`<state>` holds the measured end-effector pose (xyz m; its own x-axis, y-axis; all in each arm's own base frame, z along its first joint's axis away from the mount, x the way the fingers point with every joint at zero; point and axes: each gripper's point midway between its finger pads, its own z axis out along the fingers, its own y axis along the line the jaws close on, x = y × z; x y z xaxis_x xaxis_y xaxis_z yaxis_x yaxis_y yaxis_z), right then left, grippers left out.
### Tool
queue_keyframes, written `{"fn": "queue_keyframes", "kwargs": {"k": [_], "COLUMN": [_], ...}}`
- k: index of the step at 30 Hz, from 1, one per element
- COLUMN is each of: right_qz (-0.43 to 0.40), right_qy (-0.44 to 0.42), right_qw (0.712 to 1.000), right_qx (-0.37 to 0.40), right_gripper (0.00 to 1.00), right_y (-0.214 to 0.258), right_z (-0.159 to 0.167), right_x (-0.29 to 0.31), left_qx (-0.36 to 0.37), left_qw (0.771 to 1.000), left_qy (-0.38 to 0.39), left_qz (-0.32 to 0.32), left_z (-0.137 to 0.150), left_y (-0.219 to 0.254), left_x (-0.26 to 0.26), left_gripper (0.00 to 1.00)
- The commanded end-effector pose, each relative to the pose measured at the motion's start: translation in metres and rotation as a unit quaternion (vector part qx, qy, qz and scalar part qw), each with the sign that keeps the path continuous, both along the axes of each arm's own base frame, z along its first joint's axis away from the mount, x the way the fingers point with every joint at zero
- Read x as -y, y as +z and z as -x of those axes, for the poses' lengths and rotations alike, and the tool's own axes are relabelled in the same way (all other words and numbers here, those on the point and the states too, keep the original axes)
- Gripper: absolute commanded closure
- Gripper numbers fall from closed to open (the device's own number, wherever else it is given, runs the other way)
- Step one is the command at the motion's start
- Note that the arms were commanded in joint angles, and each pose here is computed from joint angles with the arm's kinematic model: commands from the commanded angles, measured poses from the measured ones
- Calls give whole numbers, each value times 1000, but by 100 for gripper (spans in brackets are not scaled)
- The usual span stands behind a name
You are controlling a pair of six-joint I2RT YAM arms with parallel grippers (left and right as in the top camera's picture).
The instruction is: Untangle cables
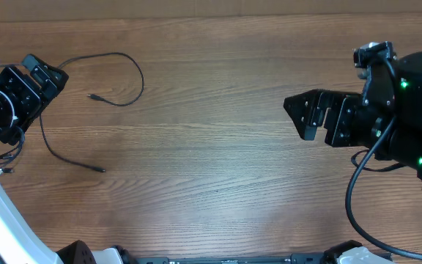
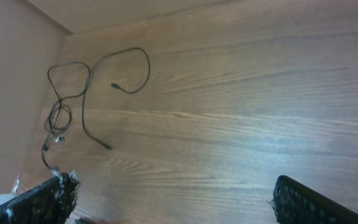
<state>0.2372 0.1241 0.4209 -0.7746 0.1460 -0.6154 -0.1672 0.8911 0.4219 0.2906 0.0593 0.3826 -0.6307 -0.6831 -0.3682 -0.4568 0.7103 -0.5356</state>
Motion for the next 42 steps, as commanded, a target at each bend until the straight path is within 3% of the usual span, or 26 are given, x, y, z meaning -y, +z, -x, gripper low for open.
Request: {"fn": "queue_keyframes", "kwargs": {"k": [1, 7, 11, 16, 26, 34, 42], "right_qz": [9, 29, 13, -2, 3, -7, -7], "right_qy": [-11, -45, -30, -68, -184, -213, -225], "right_qw": [1000, 998, 986, 967, 914, 885, 879], "right_qx": [13, 42, 161, 246, 361, 414, 420], "right_gripper": [0, 0, 0, 0, 0, 0, 0], "right_y": [4, 5, 39, 41, -55, -126, -167], "right_z": [-7, -32, -43, -49, -40, -25, -17], "right_x": [4, 10, 8, 31, 94, 108, 113], "left_qx": [2, 2, 2, 2, 2, 2, 2], "left_qw": [1000, 1000, 1000, 1000, 1000, 1000, 1000], "left_qy": [-10, -10, -10, -10, -10, -10, -10], "left_qz": [-9, -9, -9, -9, -9, -9, -9], "left_z": [1, 1, 1, 1, 1, 1, 1], "left_y": [1, 1, 1, 1, 1, 1, 1], "left_x": [2, 2, 2, 2, 2, 2, 2], "left_gripper": [0, 0, 0, 0, 0, 0, 0]}}
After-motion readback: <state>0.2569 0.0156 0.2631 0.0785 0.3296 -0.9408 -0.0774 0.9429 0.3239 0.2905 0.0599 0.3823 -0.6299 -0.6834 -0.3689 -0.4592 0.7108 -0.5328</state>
